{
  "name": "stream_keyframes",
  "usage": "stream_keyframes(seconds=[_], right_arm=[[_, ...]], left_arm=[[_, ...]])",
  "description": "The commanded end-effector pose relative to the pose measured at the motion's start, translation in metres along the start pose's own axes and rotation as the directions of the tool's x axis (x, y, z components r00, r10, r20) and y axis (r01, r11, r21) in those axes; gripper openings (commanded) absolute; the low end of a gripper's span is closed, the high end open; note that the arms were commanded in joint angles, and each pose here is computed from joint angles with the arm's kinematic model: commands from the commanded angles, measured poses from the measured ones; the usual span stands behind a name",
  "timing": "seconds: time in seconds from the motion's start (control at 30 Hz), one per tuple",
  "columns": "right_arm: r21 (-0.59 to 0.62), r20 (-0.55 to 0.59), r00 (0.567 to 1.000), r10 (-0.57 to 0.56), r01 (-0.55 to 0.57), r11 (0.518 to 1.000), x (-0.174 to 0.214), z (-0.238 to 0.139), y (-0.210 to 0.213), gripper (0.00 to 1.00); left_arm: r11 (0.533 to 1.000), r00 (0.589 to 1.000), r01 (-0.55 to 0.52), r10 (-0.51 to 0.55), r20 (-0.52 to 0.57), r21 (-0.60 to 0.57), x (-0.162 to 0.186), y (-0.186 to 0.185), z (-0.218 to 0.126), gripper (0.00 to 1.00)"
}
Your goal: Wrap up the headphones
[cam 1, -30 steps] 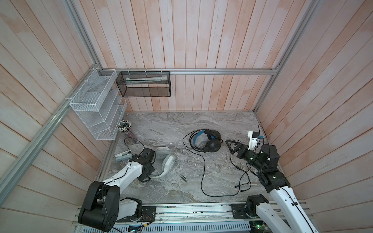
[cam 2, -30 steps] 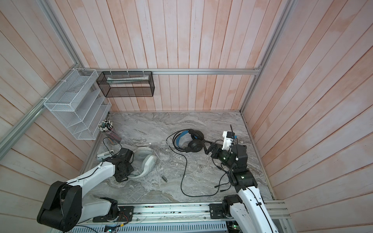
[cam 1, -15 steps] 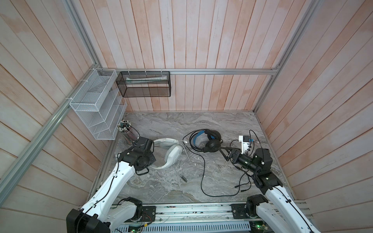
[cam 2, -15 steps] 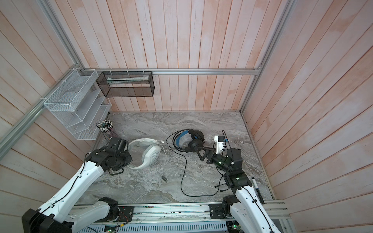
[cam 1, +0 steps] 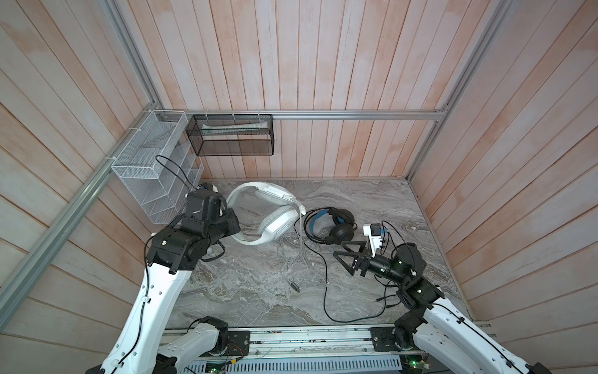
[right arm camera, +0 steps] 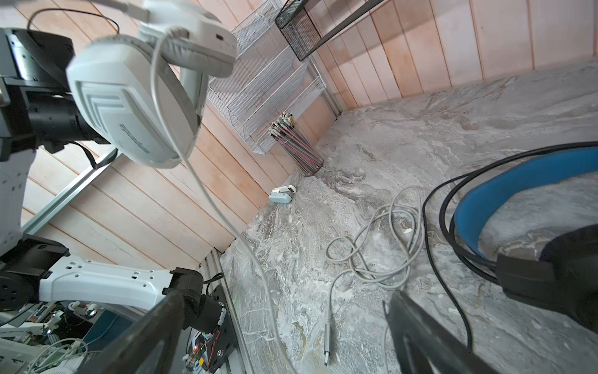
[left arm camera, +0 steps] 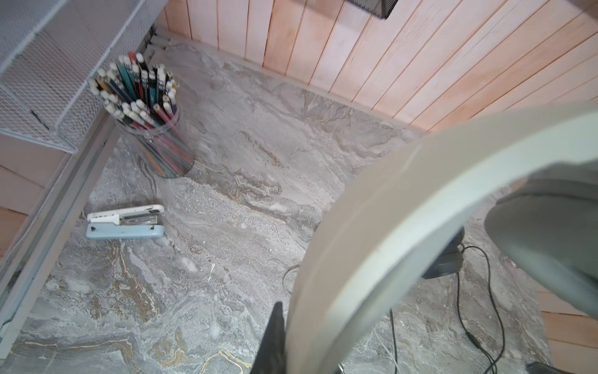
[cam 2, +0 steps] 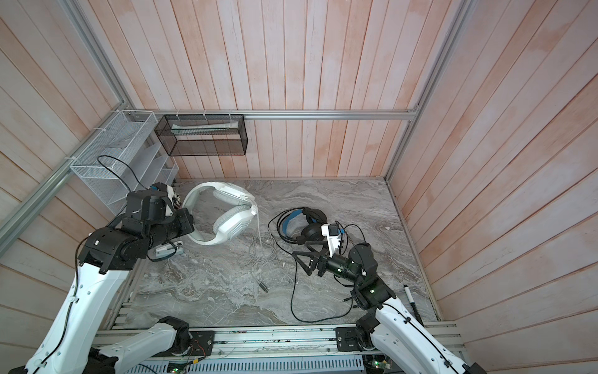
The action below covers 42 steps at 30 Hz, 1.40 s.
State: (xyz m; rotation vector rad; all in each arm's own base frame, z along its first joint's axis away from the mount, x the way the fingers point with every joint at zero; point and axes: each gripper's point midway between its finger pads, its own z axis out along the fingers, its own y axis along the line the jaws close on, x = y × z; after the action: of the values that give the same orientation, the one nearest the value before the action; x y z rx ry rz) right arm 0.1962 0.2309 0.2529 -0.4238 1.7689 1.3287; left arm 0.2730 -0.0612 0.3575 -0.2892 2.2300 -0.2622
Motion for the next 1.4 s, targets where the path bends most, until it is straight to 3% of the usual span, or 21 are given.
stream_keyframes(seconds=[0.0,0.23,0.37,0.5,0.63,0.87,1.03,1.37], right_arm=[[-0.066,0.019,0.996,-0.083,0.084,0.994,-0.013,0.011,0.022,1.0],[-0.103,-0.037,0.985,-0.166,0.161,0.982,0.0,0.039,0.048,0.99],[-0.061,-0.021,0.97,-0.242,0.24,0.969,-0.005,0.046,0.055,0.98],[0.009,-0.043,0.956,-0.289,0.289,0.957,0.0,0.049,0.041,0.87],[0.0,-0.062,0.954,-0.292,0.293,0.956,0.016,0.052,0.034,0.84],[0.124,-0.123,0.933,-0.337,0.351,0.928,0.034,0.062,-0.005,0.77],[0.116,-0.18,0.929,-0.324,0.347,0.931,0.051,0.07,-0.015,0.63],[0.133,-0.262,0.922,-0.285,0.327,0.936,0.075,0.072,-0.03,0.12]], left_arm=[[1.0,0.991,0.003,-0.003,0.133,-0.003,-0.04,-0.004,-0.03,0.0],[0.999,0.977,-0.016,0.01,0.211,0.03,-0.074,-0.015,-0.065,0.0],[0.999,0.984,-0.04,0.034,0.173,0.032,-0.064,-0.016,-0.054,0.0],[0.999,0.986,-0.054,0.053,0.158,0.001,-0.054,-0.008,-0.049,0.0],[0.998,0.988,-0.063,0.064,0.139,-0.011,-0.045,-0.003,-0.046,0.0],[0.996,0.992,-0.09,0.091,0.09,-0.023,-0.033,-0.001,-0.033,0.0],[0.994,0.991,-0.099,0.103,0.081,-0.052,-0.029,0.005,-0.029,0.0],[0.989,0.99,-0.104,0.113,0.082,-0.105,-0.028,0.013,-0.018,0.0]])
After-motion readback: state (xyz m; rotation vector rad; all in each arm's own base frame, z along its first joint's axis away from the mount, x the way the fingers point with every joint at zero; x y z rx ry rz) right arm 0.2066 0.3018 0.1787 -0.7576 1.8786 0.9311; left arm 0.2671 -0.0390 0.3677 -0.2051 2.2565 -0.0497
